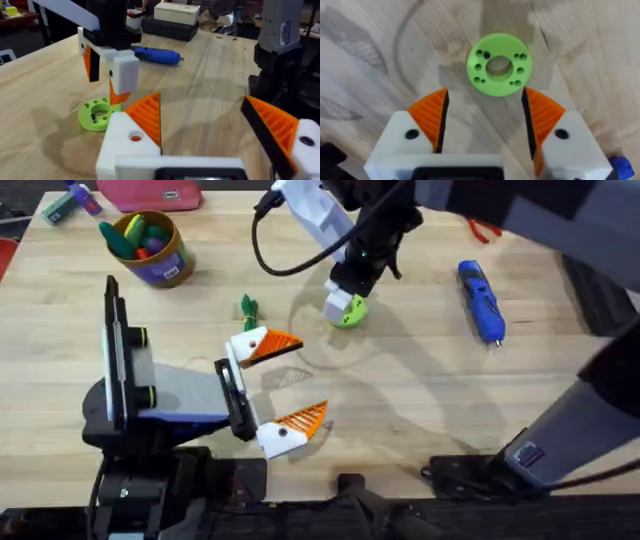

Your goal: Pick up the gripper from the table and insert it into the empty holder that is missing its gripper. Then pick up a screw, insert it into the mounting hole, and use the screwdriver to tighten it. Finally, clean up the table by picking up the vegetable and placing it into the bucket.

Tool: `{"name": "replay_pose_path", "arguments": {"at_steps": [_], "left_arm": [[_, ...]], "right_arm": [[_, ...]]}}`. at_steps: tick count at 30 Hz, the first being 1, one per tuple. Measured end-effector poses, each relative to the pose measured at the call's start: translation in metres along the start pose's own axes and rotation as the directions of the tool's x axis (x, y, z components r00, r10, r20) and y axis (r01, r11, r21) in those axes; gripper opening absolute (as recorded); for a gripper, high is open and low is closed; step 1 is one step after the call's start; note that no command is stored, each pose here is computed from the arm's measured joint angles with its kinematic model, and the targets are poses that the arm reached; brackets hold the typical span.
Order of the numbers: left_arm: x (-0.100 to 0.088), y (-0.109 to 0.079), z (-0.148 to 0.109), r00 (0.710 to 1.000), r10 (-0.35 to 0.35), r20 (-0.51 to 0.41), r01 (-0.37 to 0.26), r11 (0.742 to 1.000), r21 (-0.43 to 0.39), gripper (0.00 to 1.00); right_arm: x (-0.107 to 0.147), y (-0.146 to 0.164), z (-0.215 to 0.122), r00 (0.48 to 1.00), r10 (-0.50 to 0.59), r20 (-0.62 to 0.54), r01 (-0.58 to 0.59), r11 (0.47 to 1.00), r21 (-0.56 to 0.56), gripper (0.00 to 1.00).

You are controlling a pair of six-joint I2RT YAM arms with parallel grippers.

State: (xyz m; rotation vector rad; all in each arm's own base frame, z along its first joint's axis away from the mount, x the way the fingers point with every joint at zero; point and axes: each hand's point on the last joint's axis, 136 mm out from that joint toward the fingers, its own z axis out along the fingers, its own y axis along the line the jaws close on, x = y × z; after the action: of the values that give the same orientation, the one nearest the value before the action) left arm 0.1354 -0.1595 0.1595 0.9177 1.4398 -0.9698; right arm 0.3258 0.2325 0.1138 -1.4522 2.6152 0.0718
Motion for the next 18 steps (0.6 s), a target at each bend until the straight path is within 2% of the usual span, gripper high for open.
{"name": "replay_pose_path", "arguments": {"at_steps": [8, 18], "left_arm": [[0.000, 0.000, 0.000, 1.000, 0.000, 0.000, 0.000, 1.000, 0.000, 0.985], [0.000, 0.000, 0.000, 1.000, 0.000, 0.000, 0.000, 1.000, 0.000, 0.985]], "right_arm": [[-0.015, -0.006, 0.009, 1.000, -0.018, 0.001, 0.018, 1.000, 0.003, 0.753], [-0.013, -0.001, 0.039, 0.998, -0.027, -0.060, 0.026, 0.999, -0.026, 0.666]]}}
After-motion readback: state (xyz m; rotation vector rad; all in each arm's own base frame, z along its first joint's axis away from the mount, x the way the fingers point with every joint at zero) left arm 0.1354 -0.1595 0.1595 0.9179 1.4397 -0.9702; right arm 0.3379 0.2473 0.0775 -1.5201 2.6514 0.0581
